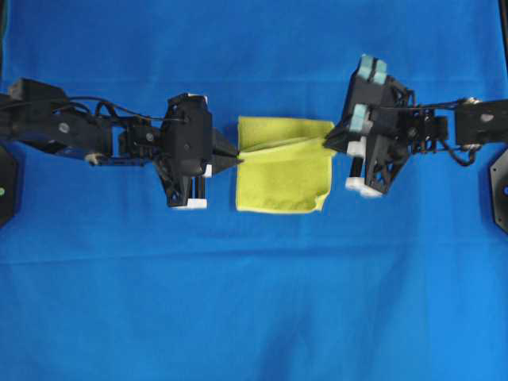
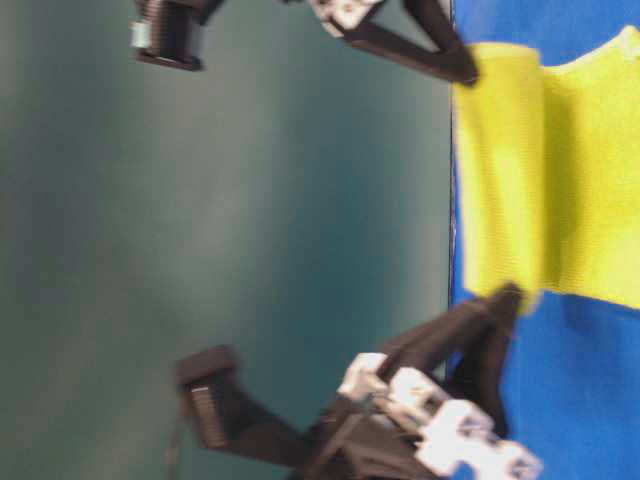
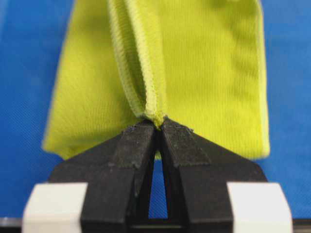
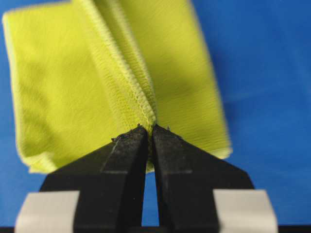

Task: Fold the yellow towel.
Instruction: 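Lift the top corners and fold them down onto the bottom half, then open both grippers and retract them sideways away from the towel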

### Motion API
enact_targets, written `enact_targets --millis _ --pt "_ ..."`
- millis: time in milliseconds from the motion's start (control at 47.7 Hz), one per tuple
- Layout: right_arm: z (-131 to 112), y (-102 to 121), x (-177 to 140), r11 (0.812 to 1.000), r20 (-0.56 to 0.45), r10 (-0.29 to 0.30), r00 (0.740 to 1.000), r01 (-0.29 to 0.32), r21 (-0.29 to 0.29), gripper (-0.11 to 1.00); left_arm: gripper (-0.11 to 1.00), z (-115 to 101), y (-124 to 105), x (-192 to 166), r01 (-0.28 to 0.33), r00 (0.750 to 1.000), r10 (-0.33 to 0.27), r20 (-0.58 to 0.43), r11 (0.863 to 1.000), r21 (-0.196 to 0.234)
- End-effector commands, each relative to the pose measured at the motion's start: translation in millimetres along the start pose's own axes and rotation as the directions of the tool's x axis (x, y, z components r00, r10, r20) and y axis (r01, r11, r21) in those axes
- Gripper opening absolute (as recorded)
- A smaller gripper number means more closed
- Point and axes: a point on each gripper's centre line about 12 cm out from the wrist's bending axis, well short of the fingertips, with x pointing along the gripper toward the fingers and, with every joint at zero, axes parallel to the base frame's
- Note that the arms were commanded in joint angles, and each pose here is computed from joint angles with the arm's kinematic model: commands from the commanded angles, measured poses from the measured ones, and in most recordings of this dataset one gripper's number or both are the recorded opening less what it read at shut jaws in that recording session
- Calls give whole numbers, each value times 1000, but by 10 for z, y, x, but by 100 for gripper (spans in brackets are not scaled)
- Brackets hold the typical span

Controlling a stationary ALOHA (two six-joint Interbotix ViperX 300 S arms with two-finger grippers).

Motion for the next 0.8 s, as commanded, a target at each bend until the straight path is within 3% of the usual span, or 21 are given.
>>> enact_targets --millis 0,293,608,670,775 --pt "-34 41 64 1000 -10 12 1000 -12 5 5 2 -38 -69 68 11 1000 -11 8 1000 6" --pt "-94 174 160 999 -14 50 999 -50 -9 5 2 -52 -281 182 47 998 -48 45 999 24" --pt "-85 240 206 997 -5 70 998 -70 -19 6 3 -30 -177 202 26 998 -26 50 1000 6" --pt "-74 284 208 996 0 81 997 -81 -27 21 7 -18 -170 204 24 998 -25 53 1000 5" --pt "-82 348 198 995 -1 94 996 -94 -45 53 34 21 -165 200 24 998 -24 59 1000 5"
